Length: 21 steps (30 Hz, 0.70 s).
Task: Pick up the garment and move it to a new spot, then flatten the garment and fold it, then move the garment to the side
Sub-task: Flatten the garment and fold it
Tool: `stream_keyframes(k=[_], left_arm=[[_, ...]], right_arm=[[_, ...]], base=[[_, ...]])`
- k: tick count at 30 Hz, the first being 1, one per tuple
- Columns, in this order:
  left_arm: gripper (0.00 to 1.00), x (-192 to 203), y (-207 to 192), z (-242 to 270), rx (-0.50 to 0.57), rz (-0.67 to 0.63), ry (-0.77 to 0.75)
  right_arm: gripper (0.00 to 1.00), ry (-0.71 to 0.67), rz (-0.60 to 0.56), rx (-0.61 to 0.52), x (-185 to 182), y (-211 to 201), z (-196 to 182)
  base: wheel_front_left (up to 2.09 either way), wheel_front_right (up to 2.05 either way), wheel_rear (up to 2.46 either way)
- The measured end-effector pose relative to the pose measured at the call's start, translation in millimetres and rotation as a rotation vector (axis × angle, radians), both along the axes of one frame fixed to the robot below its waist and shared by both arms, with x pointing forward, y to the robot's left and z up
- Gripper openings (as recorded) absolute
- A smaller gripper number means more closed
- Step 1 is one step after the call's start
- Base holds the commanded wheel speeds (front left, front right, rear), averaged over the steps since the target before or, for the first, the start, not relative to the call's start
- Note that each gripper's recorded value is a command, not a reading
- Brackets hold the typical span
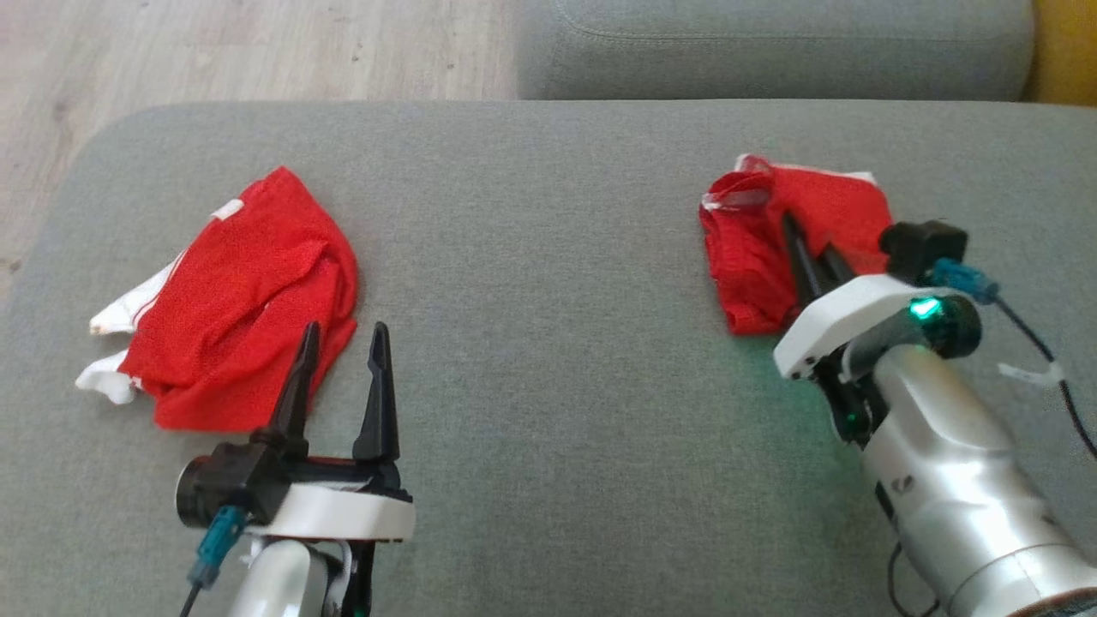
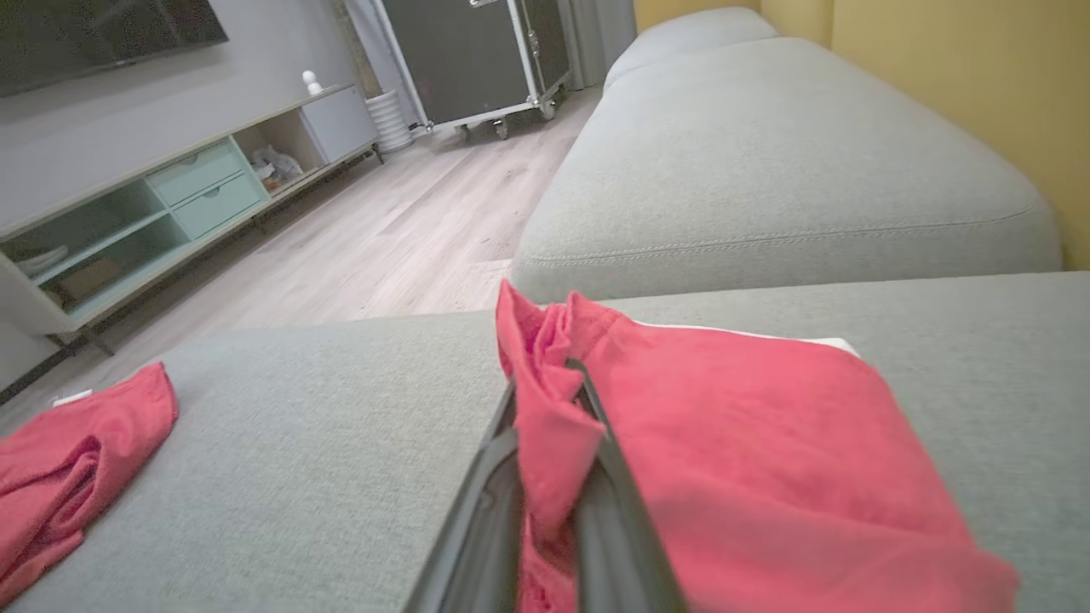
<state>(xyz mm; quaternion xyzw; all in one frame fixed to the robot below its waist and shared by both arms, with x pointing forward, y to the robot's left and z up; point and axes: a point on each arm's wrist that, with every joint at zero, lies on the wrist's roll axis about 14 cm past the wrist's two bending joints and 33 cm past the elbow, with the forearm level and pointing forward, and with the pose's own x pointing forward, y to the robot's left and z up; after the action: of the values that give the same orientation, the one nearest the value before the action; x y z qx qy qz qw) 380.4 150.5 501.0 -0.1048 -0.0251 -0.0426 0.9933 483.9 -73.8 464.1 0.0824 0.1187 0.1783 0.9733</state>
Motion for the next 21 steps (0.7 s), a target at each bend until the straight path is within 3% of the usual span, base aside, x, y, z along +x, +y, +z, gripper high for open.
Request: stream_keyframes(k=[11, 13, 21], left_arm=[[1.0, -2, -1, -3, -0.002, 0.0, 0.009], [1.0, -1, -2, -4, -0.002, -0.005, 0.012], [1.0, 9, -15, 8, -0.011, -0.042, -0.029]], right_arm=[[0.0, 0.104, 0.157, -0.147, -33, 26, -42], [1.0, 0.119, 0.163, -0.17, -38, 24, -48], [1.0, 0.076, 0.094, -0.118, -41, 9, -35]], base=[[0.0, 0.0, 0.0], [0.0, 0.0, 0.0], [0.0, 0.0, 0.0]])
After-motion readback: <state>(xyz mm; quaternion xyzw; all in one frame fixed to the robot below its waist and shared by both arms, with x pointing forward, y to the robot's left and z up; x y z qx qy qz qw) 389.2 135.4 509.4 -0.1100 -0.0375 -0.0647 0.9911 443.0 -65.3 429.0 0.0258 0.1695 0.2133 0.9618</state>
